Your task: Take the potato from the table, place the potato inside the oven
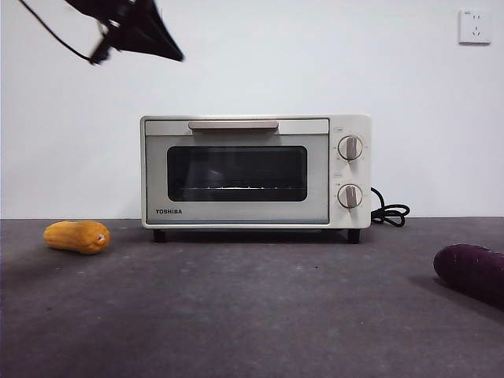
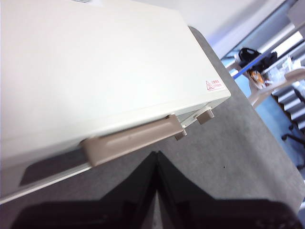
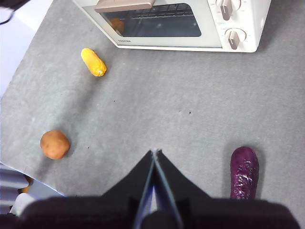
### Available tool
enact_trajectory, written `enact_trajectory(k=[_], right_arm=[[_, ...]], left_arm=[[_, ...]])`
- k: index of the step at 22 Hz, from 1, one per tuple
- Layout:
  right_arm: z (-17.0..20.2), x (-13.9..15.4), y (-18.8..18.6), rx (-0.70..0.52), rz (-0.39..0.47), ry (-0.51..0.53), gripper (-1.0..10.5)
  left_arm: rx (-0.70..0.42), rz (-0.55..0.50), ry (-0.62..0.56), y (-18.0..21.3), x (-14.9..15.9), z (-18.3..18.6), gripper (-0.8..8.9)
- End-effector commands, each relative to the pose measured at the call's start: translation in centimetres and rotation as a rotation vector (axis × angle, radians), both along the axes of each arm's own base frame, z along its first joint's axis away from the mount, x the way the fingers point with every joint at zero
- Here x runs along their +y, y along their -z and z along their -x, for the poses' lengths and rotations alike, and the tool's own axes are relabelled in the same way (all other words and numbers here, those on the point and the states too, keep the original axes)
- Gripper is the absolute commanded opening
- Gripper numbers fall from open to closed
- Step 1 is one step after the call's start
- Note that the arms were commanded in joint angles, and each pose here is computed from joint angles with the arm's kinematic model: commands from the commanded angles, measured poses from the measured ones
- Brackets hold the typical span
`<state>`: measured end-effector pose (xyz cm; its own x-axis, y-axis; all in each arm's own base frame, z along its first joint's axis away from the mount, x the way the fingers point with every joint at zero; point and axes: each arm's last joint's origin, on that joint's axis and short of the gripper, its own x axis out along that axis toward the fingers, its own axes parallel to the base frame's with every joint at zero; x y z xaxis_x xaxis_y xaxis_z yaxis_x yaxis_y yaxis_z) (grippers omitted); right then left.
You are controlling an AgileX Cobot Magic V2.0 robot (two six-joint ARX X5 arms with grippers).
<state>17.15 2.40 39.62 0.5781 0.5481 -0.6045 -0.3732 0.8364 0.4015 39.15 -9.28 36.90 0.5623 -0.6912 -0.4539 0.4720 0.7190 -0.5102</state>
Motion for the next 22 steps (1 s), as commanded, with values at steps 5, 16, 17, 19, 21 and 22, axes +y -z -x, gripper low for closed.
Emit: enact_trajectory(k=[5,16,17,19,21,22], right_arm=[[0.0,0.0,-0.1,-0.007,0.000,-0.010,0.0],[0.3,0.0,0.2,0.043,0.000,-0.007,0.0],[0.3,0.0,0.2,0.043,0.000,-0.007,0.0],[0.3,0.0,0.2,0.041,0.000,-0.007,0.0],[0.3,0.0,0.1,0.038,0.000,-0.007,0.0],[0.3,0.0,0.1,0.038,0.000,-0.007,0.0]], left_arm=[[0.031,-0.103,-0.004,2.4,-3.8,-3.5,-0.06],[0.057,-0.322,-0.057,6.7,-6.3,-4.8,-0.06],[0.074,-0.334,-0.051,7.0,-6.2,-4.8,-0.06],[0.096,-0.386,-0.027,7.4,-6.1,-4.5,-0.06],[0.115,-0.416,0.008,7.6,-6.5,-4.1,-0.06],[0.128,-0.422,0.015,7.7,-6.5,-3.9,-0.06]])
